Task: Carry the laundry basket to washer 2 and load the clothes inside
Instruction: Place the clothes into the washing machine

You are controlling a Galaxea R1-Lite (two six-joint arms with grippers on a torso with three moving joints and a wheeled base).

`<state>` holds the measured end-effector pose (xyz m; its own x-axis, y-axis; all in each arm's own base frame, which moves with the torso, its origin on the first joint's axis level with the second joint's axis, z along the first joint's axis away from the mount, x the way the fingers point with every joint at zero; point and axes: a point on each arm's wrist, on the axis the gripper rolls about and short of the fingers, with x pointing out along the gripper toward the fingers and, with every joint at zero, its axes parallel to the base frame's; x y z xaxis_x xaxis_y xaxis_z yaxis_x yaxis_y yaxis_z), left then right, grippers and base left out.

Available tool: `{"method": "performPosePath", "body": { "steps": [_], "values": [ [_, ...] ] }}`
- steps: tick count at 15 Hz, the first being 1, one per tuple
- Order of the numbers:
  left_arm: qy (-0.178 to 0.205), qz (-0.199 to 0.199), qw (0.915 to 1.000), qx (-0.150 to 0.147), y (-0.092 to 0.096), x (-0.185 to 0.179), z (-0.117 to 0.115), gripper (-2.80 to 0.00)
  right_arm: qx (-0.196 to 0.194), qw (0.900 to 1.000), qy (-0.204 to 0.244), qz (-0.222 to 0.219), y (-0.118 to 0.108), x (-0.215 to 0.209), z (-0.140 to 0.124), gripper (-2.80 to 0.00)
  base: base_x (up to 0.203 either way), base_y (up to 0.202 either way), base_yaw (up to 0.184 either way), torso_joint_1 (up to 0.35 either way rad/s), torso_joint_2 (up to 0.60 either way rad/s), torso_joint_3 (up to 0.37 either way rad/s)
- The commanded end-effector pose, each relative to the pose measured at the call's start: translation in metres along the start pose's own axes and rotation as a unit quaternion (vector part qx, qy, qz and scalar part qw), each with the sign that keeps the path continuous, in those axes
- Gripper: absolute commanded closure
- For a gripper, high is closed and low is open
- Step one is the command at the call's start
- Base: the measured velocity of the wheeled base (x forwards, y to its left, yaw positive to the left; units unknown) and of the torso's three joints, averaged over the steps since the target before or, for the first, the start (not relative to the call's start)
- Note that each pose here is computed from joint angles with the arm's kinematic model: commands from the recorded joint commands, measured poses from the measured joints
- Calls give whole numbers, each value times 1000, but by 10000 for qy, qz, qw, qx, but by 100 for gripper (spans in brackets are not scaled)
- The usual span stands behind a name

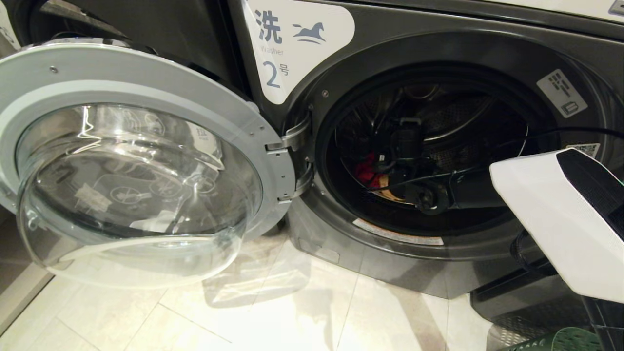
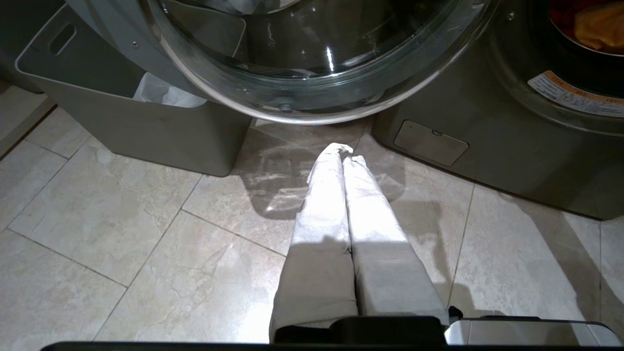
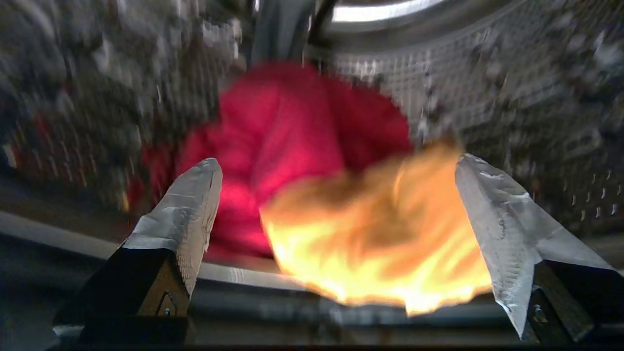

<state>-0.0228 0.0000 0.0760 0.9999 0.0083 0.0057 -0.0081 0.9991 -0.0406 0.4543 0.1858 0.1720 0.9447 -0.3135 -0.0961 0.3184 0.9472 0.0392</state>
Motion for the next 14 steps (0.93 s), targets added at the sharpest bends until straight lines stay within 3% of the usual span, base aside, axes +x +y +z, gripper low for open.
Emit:
{"method": "performPosePath", "body": {
  "steps": [1, 7, 10, 11, 14],
  "values": [
    [-2, 2, 10000, -4, 0, 0, 0, 0, -65, 9999, 82, 21, -6, -11, 3, -280, 0, 0, 0, 0, 0, 0],
    [-2, 4, 10000, -4, 0, 0, 0, 0, -179, 9929, 823, 843, -42, -100, 3, -280, 0, 0, 0, 0, 0, 0],
    [-2, 4, 10000, -4, 0, 0, 0, 0, -523, 9775, 1418, 1474, -77, -151, -14, -280, 0, 0, 0, 0, 0, 0],
    [-2, 4, 10000, -4, 0, 0, 0, 0, -640, 9710, 1618, 1639, -87, -165, -24, 0, 0, 0, 0, 0, 0, 0],
    [-2, 2, 10000, -4, 0, 0, 0, 0, -653, 9635, 1737, 1928, -114, -197, -24, 0, 0, 0, 0, 0, 0, 0]
  ]
}}
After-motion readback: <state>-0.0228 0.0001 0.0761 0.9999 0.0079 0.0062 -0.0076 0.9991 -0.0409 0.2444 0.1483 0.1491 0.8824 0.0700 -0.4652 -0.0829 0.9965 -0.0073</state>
